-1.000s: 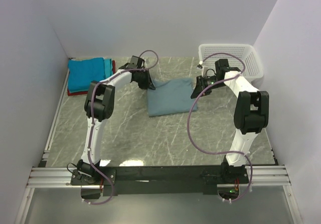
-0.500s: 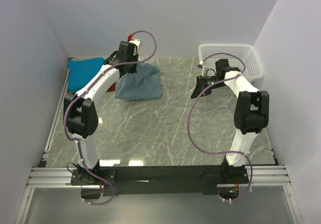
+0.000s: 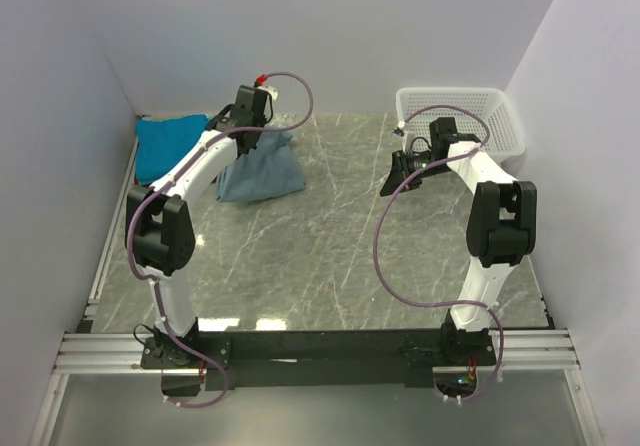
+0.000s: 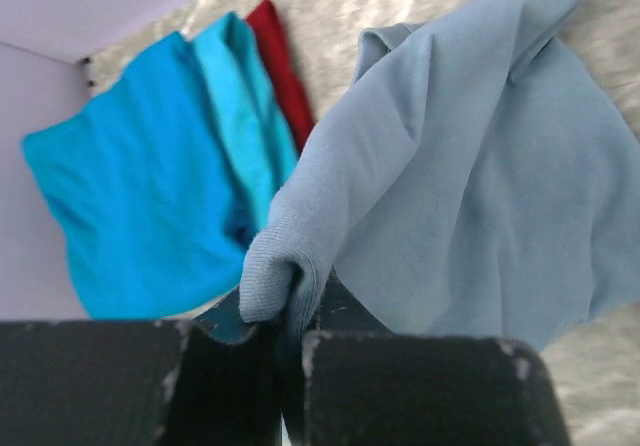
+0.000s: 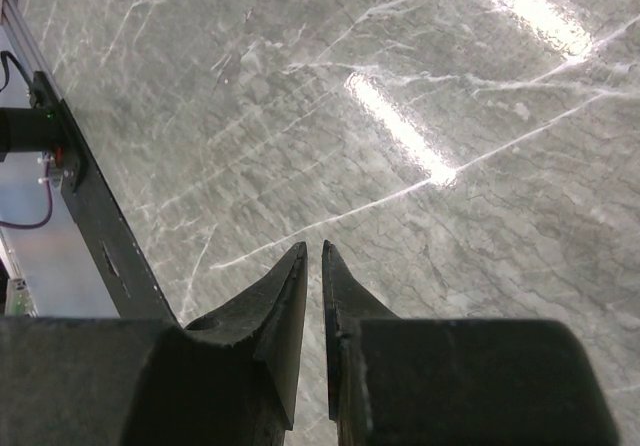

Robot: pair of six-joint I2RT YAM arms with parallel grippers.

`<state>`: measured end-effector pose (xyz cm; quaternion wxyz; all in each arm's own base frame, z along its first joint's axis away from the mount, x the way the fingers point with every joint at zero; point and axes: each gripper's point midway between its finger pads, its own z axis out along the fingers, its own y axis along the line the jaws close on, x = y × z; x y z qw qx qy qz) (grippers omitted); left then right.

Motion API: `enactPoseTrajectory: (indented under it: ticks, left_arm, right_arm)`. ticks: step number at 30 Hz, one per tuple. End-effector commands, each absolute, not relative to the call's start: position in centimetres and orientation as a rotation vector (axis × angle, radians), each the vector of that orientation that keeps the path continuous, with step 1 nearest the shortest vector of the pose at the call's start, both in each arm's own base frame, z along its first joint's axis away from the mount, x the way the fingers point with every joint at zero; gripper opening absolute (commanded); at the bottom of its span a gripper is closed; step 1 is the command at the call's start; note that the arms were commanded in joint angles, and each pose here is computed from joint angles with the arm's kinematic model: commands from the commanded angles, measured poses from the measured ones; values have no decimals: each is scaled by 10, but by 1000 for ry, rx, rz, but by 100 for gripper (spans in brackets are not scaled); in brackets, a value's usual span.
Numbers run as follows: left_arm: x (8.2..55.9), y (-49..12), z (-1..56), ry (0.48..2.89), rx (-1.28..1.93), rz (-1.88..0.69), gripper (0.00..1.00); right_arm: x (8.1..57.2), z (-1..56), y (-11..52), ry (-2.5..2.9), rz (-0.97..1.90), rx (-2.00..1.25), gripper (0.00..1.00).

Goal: Fold and stack the t-shirts
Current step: Neatly place the folded tshirt to the corner

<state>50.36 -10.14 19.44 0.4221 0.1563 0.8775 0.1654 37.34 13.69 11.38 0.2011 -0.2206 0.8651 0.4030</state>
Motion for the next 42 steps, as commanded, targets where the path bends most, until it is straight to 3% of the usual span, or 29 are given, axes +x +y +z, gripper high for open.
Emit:
enactPoseTrajectory:
  ticks: [1,42]
  left_arm:
    - [513,-76,258,2051,332,511,0]
    - [484,-7,414,1731,203,670,0]
  right_arm:
    - [373,142,138,2335,1125,-654,18]
    - [372,132,140,2356,1168,-629,19]
